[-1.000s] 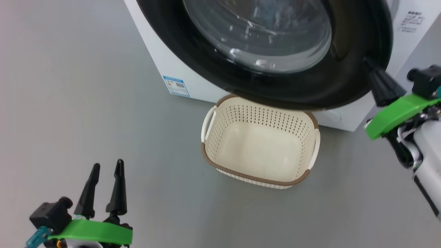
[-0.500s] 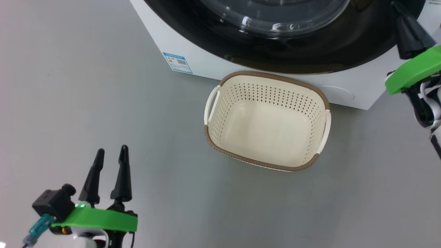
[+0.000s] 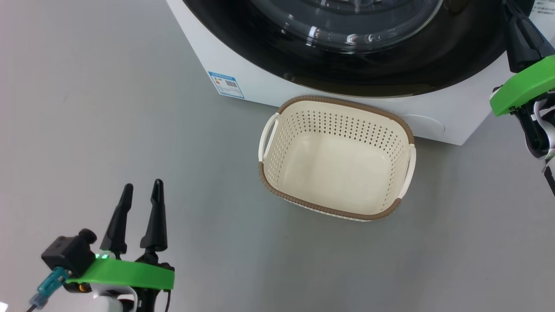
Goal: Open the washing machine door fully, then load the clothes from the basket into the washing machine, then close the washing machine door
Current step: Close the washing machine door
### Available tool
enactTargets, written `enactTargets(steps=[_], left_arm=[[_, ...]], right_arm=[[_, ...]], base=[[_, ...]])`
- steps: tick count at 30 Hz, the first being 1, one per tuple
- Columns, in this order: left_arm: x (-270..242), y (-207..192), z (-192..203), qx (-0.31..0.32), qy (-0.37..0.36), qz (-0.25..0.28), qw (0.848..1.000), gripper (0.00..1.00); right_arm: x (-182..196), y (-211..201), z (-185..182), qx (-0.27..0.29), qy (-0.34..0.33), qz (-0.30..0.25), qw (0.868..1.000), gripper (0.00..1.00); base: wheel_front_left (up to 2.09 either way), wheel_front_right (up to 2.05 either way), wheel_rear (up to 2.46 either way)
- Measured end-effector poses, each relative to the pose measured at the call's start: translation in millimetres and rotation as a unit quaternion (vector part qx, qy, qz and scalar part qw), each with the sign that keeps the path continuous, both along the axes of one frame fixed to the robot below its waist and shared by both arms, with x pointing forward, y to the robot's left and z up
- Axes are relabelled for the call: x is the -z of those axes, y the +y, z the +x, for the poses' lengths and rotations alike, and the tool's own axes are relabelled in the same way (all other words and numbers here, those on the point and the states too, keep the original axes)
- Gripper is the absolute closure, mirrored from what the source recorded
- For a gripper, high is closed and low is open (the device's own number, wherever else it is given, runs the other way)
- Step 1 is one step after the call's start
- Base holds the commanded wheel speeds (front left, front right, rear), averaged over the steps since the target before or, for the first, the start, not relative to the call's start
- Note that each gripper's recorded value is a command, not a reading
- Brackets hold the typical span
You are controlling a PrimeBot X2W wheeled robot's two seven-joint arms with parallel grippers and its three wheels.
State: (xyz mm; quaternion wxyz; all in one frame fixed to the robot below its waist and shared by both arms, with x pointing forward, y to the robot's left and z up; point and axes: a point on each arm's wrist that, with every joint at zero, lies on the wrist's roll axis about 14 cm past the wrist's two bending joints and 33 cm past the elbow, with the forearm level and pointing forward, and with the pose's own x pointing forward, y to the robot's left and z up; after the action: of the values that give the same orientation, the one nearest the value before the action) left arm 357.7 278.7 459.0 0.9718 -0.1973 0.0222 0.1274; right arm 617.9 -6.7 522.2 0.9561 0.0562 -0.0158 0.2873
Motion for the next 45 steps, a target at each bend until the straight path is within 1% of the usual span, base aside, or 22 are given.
enactTargets(steps=[5, 8, 9, 10, 11, 12, 13, 14, 16, 19, 21, 26, 34, 41, 45], left_arm=[[-4.4, -2.1, 0.3, 0.003, -0.008, -0.001, 1.0, 0.0], [-9.5, -4.3, -0.8, 0.007, -0.017, -0.003, 1.0, 0.0], [-10.5, -5.1, -1.7, 0.008, -0.018, -0.004, 1.0, 0.0], [-11.4, -5.9, -2.6, 0.009, -0.02, -0.005, 1.0, 0.0], [-12.7, -6.5, -3.3, 0.01, -0.022, -0.005, 1.0, 0.0], [-14.7, -6.9, -3.4, 0.011, -0.026, -0.005, 1.0, 0.0], [-17.3, -7.7, -3.3, 0.013, -0.03, -0.004, 0.999, 0.0], [-19.5, -8.9, -3.4, 0.016, -0.033, -0.003, 0.999, 0.0], [-21.2, -12.3, -4.8, 0.022, -0.037, -0.003, 0.999, 0.0], [-19.5, -17.9, -7.9, 0.033, -0.035, -0.004, 0.999, 0.0], [-19.7, -19.5, -8.0, 0.037, -0.036, -0.004, 0.999, 0.0], [-26.4, -33.5, -2.5, 0.061, -0.049, -0.006, 0.997, 0.0], [-27.2, -56.1, 0.8, 0.093, -0.055, -0.017, 0.994, 0.0], [-38.7, -81.0, 12.2, 0.13, -0.074, -0.02, 0.988, 0.0], [-41.5, -93.2, 17.0, 0.148, -0.079, -0.022, 0.986, 0.0]], right_arm=[[-12.2, -0.7, -6.5, -0.003, -0.011, 0.006, 1.0, 1.0], [-15.0, -0.6, -22.2, -0.012, -0.012, 0.009, 1.0, 1.0], [-14.2, 0.9, -28.5, -0.018, -0.01, 0.01, 1.0, 0.74], [-12.7, 2.8, -35.6, -0.024, -0.007, 0.01, 1.0, 0.61], [-12.0, 4.5, -42.3, -0.029, -0.004, 0.012, 1.0, 0.54], [-12.3, 6.1, -49.0, -0.033, -0.003, 0.014, 0.999, 0.39], [-13.7, 7.4, -55.7, -0.037, -0.004, 0.015, 0.999, 0.12], [-16.6, 8.3, -61.9, -0.04, -0.006, 0.02, 0.999, 0.0], [-22.7, 6.3, -72.7, -0.042, -0.011, 0.027, 0.999, 0.0], [-30.8, -6.5, -84.7, -0.031, -0.018, 0.036, 0.999, 0.0], [-32.8, -10.9, -89.0, -0.027, -0.02, 0.038, 0.999, 0.0], [-30.4, -34.1, -115.7, -0.004, -0.016, 0.045, 0.999, 0.0], [-25.9, -87.4, -152.6, 0.061, -0.009, 0.059, 0.996, 0.0], [-22.6, -133.1, -183.0, 0.122, -0.006, 0.075, 0.99, 0.0], [-24.0, -150.5, -195.5, 0.144, -0.008, 0.08, 0.986, 0.0]], base=[[0.0, 0.0, 0.0], [0.0, 0.0, 0.0], [0.0, 0.0, 0.0], [0.0, 0.0, 0.0], [0.0, 0.0, 0.0], [0.0, 0.0, 0.0], [0.0, 0.0, 0.0], [0.0, 0.0, 0.0], [0.0, 0.0, 0.0], [0.0, 0.0, 0.0], [0.0, 0.0, 0.0], [0.0, 0.0, 0.0], [0.0, 0.0, 0.0], [0.0, 0.0, 0.0], [0.0, 0.0, 0.0]])
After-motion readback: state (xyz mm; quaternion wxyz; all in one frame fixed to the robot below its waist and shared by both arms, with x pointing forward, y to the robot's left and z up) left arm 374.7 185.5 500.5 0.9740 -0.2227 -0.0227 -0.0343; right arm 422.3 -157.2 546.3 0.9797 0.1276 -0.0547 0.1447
